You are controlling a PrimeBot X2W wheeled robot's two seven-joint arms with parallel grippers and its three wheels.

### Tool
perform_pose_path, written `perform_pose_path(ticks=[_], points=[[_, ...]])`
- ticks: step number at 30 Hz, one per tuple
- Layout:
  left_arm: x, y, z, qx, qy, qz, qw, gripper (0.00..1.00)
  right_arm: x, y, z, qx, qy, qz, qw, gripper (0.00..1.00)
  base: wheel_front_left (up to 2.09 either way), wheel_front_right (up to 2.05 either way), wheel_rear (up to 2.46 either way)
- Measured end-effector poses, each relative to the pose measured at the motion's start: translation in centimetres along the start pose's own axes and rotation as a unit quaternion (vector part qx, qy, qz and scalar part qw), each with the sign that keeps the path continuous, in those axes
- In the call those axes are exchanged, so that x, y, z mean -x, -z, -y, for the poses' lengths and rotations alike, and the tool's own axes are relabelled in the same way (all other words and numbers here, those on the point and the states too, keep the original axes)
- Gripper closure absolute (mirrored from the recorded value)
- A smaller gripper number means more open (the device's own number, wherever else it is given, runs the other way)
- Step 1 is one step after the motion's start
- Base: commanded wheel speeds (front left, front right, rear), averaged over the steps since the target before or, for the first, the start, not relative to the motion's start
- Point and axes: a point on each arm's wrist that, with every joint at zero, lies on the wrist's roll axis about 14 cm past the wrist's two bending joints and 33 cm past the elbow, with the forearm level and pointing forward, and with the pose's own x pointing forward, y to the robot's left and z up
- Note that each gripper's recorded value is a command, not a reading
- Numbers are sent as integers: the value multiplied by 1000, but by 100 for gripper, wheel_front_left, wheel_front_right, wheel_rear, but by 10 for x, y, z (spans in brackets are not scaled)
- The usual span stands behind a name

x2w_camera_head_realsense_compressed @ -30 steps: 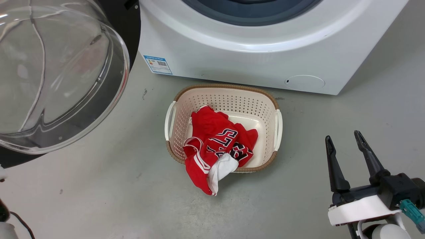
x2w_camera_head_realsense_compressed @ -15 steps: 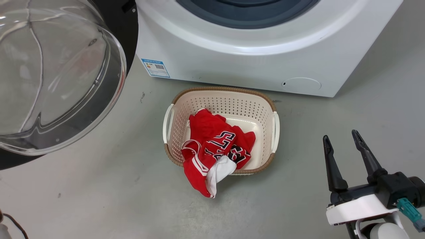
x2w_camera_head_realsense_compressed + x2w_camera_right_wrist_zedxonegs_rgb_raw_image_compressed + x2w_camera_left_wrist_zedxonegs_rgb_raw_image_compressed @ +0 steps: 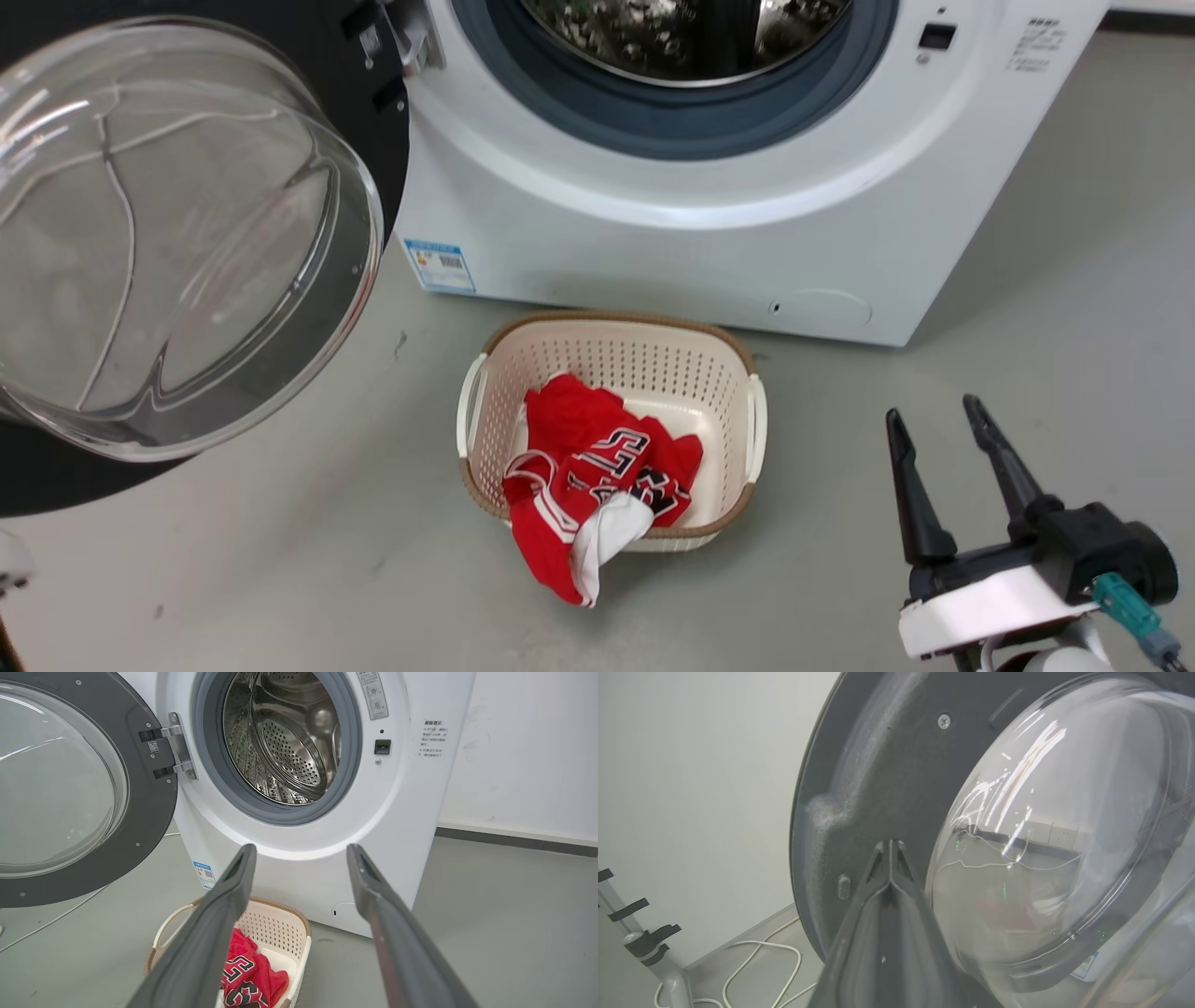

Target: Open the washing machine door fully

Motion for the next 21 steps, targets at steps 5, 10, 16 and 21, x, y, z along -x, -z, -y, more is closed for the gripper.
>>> perform_pose_path(ticks=[5, 10, 16, 21], points=[[21, -9, 22, 4, 42, 18, 999, 100, 10, -13, -4, 1, 0, 13, 1000, 0, 0, 0, 0], [51, -20, 58, 15, 97, 36, 995, 100, 22, -30, -1, 1, 10, 35, 999, 0, 0, 0, 0], [84, -33, 107, 29, 173, 55, 983, 100, 41, -45, 14, 5, 40, 53, 998, 0, 0, 0, 0], [107, -39, 154, 54, 238, 58, 968, 100, 58, -51, 30, 4, 71, 61, 996, 0, 0, 0, 0]])
